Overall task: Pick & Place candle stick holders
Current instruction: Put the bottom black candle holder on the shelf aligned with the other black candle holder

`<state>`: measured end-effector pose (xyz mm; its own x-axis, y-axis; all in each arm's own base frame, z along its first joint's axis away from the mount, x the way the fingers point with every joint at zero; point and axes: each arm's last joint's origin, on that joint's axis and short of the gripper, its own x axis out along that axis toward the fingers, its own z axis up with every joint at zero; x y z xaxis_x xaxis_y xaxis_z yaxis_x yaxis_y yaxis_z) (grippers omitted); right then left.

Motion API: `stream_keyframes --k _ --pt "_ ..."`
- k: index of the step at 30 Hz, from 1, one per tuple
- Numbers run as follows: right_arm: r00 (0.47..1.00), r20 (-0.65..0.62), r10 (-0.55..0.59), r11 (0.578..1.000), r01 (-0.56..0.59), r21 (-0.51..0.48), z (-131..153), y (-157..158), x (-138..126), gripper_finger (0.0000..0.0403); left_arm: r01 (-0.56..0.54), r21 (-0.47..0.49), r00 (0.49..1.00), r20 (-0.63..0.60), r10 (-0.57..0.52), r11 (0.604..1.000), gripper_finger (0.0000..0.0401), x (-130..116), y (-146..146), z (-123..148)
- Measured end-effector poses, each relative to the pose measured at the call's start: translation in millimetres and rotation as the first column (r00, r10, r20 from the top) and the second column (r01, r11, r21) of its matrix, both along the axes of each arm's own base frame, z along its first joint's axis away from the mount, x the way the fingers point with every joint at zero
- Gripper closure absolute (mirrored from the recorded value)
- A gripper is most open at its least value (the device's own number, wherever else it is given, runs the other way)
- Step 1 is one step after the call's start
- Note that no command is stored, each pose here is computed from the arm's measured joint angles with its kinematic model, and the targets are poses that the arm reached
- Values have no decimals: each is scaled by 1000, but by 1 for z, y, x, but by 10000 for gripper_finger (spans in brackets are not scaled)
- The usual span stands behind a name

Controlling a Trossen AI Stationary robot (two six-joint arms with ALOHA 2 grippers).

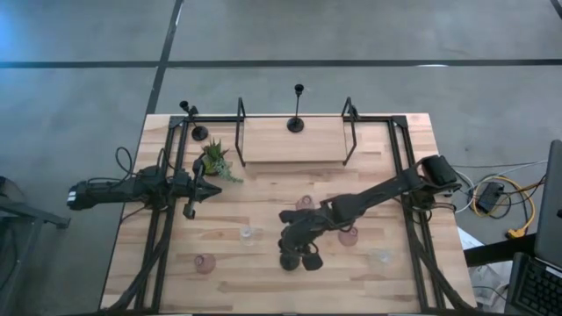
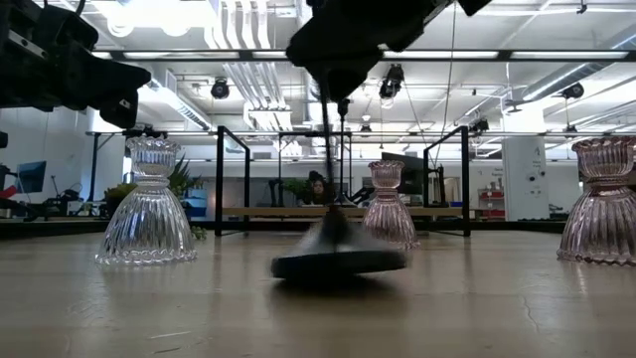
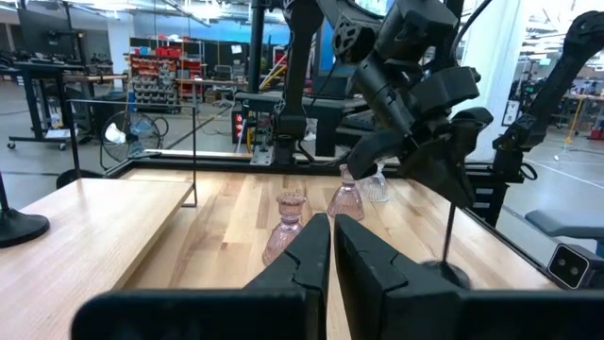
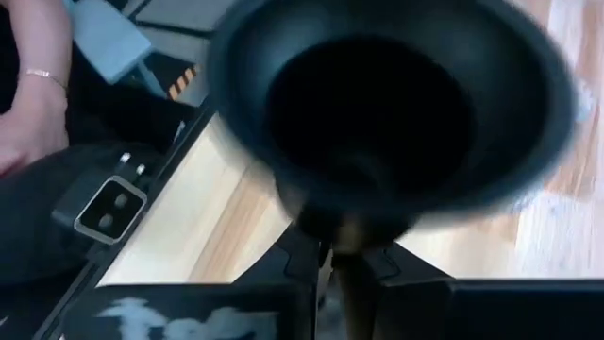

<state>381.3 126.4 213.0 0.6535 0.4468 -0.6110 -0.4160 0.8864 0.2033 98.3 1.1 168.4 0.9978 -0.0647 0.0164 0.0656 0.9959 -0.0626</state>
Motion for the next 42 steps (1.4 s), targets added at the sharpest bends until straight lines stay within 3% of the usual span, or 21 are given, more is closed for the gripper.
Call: stream_keyframes --k 10,20,31,42 --pt "998 43 54 998 -54 9 37 1 -6 392 0 0 1000 -1 0 1000 378 0 0 0" --pt "988 143 51 998 -46 -38 88 -10 -36 393 0 -1 1000 -17 0 1000 378 1 0 -1" --pt "970 229 -85 980 123 -156 142 -33 -88 394 0 -1 1000 -19 0 1000 378 1 0 -2" --pt "923 280 -262 914 331 -235 169 -64 -126 392 0 -1 1000 -20 0 1000 378 1 0 -2"
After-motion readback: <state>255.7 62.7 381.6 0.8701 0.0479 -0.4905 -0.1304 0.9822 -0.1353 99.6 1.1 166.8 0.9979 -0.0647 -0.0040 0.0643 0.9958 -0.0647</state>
